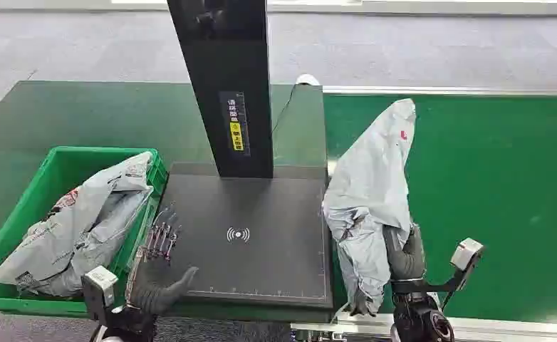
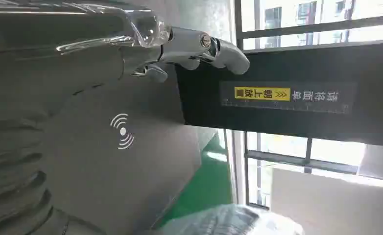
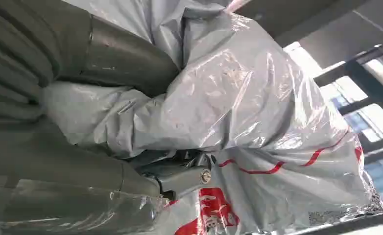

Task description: Moved the parcel from conveyor to table for the left to box.

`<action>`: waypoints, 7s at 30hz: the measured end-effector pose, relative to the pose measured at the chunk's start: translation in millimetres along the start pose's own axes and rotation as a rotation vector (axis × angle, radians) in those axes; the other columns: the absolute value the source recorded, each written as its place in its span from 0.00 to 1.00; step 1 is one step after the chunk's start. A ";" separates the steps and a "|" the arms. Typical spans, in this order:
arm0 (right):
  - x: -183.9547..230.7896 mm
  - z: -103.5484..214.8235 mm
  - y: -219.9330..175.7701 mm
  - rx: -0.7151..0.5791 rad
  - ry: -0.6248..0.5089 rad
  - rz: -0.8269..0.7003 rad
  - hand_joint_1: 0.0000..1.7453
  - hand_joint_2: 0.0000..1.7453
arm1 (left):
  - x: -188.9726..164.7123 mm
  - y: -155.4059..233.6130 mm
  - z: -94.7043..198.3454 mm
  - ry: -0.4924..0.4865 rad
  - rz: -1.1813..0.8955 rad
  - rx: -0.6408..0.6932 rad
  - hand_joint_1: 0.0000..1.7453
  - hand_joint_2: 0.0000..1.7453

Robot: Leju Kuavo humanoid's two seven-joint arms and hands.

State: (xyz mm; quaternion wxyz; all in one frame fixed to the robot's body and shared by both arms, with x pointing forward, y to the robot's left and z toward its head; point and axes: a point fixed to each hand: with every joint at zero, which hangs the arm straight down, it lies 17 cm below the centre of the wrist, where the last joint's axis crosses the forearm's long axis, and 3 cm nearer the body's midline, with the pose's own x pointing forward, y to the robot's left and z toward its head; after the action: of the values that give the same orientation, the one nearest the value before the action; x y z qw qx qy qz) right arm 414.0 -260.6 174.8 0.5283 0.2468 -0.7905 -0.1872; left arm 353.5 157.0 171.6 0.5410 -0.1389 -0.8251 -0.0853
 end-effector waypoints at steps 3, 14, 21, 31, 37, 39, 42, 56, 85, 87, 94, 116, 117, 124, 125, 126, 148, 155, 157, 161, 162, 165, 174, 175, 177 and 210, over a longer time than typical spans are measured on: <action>12.7 0.4 11.2 0.033 -0.051 0.023 1.00 1.00 | 0.9 -0.3 0.6 -0.001 0.000 0.001 0.00 1.00; -39.2 50.8 118.2 0.596 0.050 0.376 1.00 1.00 | 17.7 22.0 -7.1 -0.093 -0.070 0.097 0.00 1.00; -70.8 81.2 140.7 0.769 0.132 0.472 1.00 1.00 | 60.5 50.1 -11.5 -0.257 -0.106 0.243 0.00 1.00; -113.2 66.9 113.2 0.768 0.086 1.158 1.00 1.00 | 132.6 78.1 -1.0 -0.451 -0.155 0.434 0.00 1.00; -110.3 61.3 120.0 0.753 -0.043 1.349 0.14 1.00 | 135.8 78.7 3.7 -0.455 -0.125 0.450 0.00 1.00; -105.4 58.4 122.9 0.742 -0.114 1.429 1.00 1.00 | 135.1 74.9 3.3 -0.454 -0.121 0.431 0.00 1.00; -99.4 57.7 129.9 0.742 -0.190 1.495 1.00 1.00 | 133.1 67.7 1.1 -0.450 -0.119 0.398 0.00 1.00; -99.5 76.5 158.7 0.801 -0.229 1.342 1.00 1.00 | 119.2 61.3 -8.6 -0.414 -0.088 0.362 0.00 1.00; -75.3 65.0 176.1 0.709 -0.271 1.092 0.00 1.00 | 105.5 40.4 -32.3 -0.385 -0.053 0.251 0.00 1.00; -68.1 63.8 172.6 0.685 -0.227 0.969 0.00 1.00 | 102.2 34.4 -33.7 -0.376 -0.075 0.226 0.00 1.00; -26.9 43.3 142.5 0.521 -0.203 0.724 0.00 1.00 | 79.9 0.7 -34.2 -0.306 -0.258 0.091 0.00 1.00; 25.6 11.8 75.3 0.144 -0.250 0.682 0.00 1.00 | -92.8 -34.5 -4.3 0.316 -0.858 -0.240 0.00 1.00; 25.8 11.8 74.5 0.142 -0.250 0.683 0.00 1.00 | -94.3 -35.1 -4.5 0.319 -0.858 -0.243 0.00 1.00; 27.1 12.1 72.8 0.137 -0.251 0.687 0.00 1.00 | -101.0 -34.2 -3.8 0.334 -0.875 -0.251 0.00 1.00; 27.0 12.3 72.5 0.135 -0.251 0.688 0.00 1.00 | -102.2 -32.2 -3.5 0.341 -0.890 -0.246 0.00 1.00; 27.0 12.7 72.1 0.132 -0.249 0.689 0.00 1.00 | -103.9 -30.2 -3.3 0.349 -0.907 -0.244 0.00 1.00; 34.4 20.3 65.2 0.081 -0.248 0.692 0.00 1.00 | 14.2 1.3 -45.1 -0.142 -0.781 0.111 1.00 1.00; 35.0 21.3 64.2 0.077 -0.248 0.688 0.00 1.00 | 42.2 13.7 -43.9 -0.213 -0.767 0.193 1.00 1.00; 35.2 21.4 64.1 0.077 -0.249 0.687 0.00 1.00 | 42.9 14.8 -42.7 -0.211 -0.763 0.198 0.16 1.00; 36.7 21.5 63.4 0.077 -0.255 0.685 0.00 1.00 | 30.1 2.6 -41.0 -0.139 -0.457 0.121 0.00 1.00; 37.3 21.4 63.3 0.078 -0.257 0.684 0.00 1.00 | 29.6 -5.0 -39.3 -0.124 -0.300 0.089 0.00 1.00; 37.0 18.5 64.4 0.084 -0.260 0.681 0.00 1.00 | 35.5 -25.8 -37.0 -0.115 0.010 0.004 0.00 1.00; 32.5 14.0 66.2 0.092 -0.256 0.677 0.00 1.00 | 33.8 -53.6 -60.7 -0.128 -0.302 -0.065 0.00 1.00; 31.7 13.8 66.7 0.094 -0.256 0.677 0.00 1.00 | 31.6 -59.8 -63.5 -0.123 -0.333 -0.083 0.00 1.00; 30.1 13.4 67.7 0.097 -0.253 0.675 0.00 1.00 | 25.1 -68.6 -70.8 -0.106 -0.421 -0.107 0.00 1.00; 18.5 -7.1 75.3 0.135 -0.242 0.691 0.00 1.00 | -116.2 -139.8 -76.3 0.173 -1.164 -0.584 0.00 1.00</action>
State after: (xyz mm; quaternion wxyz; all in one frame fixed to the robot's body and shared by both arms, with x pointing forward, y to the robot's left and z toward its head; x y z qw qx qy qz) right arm 400.2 -210.9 233.2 0.4456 -0.0241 -0.8945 0.0271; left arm 418.6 -13.5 96.9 0.4110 0.1966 -0.6617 -0.5955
